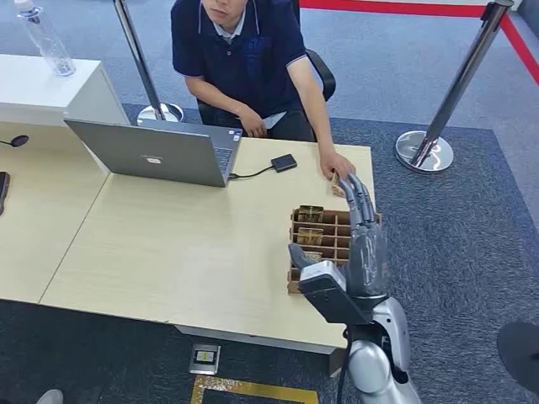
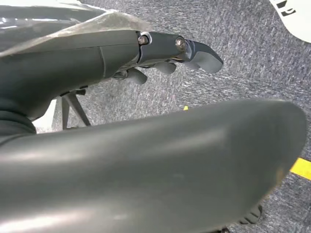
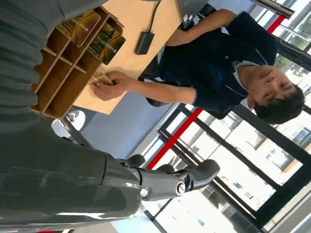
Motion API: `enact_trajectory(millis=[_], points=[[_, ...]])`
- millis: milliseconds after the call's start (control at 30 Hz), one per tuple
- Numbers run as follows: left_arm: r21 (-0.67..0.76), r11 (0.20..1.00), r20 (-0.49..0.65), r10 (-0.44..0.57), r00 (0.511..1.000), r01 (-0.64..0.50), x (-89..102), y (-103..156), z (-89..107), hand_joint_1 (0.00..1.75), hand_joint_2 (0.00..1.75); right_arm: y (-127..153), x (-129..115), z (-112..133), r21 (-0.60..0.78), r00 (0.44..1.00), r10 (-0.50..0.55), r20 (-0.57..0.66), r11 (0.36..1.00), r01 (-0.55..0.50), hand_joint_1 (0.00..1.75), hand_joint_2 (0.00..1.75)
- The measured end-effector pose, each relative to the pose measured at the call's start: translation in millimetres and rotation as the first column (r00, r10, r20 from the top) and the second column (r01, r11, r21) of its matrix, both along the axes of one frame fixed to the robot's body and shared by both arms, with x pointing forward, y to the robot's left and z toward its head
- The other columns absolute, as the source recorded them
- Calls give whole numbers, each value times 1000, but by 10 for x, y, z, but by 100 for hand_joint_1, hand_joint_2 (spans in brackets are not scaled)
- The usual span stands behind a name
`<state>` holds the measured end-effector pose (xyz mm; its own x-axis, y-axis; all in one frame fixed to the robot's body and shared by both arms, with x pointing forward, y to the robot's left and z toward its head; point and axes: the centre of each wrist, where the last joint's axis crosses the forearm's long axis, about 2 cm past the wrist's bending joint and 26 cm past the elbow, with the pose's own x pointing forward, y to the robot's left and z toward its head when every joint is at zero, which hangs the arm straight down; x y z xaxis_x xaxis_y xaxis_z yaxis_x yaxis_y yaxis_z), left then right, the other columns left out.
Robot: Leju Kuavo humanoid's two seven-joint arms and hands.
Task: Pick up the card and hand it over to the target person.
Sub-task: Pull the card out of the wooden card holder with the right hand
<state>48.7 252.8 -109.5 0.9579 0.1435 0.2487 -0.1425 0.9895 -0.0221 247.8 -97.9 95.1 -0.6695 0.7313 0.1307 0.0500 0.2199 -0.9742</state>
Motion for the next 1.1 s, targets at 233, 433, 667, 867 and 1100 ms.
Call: enact_trajectory(millis=[233, 433, 667, 867, 1100], points=[[8, 1000, 9, -7, 1000, 7, -2, 27, -2, 0, 0, -66, 129, -156, -151, 998, -57, -17, 987, 54, 0, 175], [9, 1000, 13, -8, 1000, 8, -6, 27, -3, 0, 0, -126, 196, -281, -217, 992, -113, -60, 971, 97, 0, 175], [5, 1000, 2, -14, 1000, 14, -16, 11, -3, 0, 0, -166, 209, -337, -188, 981, -161, -109, 972, 139, 0, 175], [5, 1000, 3, -16, 1000, 16, -15, 8, -2, 0, 0, -197, 188, -361, -153, 974, -184, -129, 974, 164, 86, 175], [7, 1000, 4, -28, 1000, 28, -8, 18, -2, 0, 0, -235, 154, -400, -149, 967, -205, -150, 972, 183, 119, 175]])
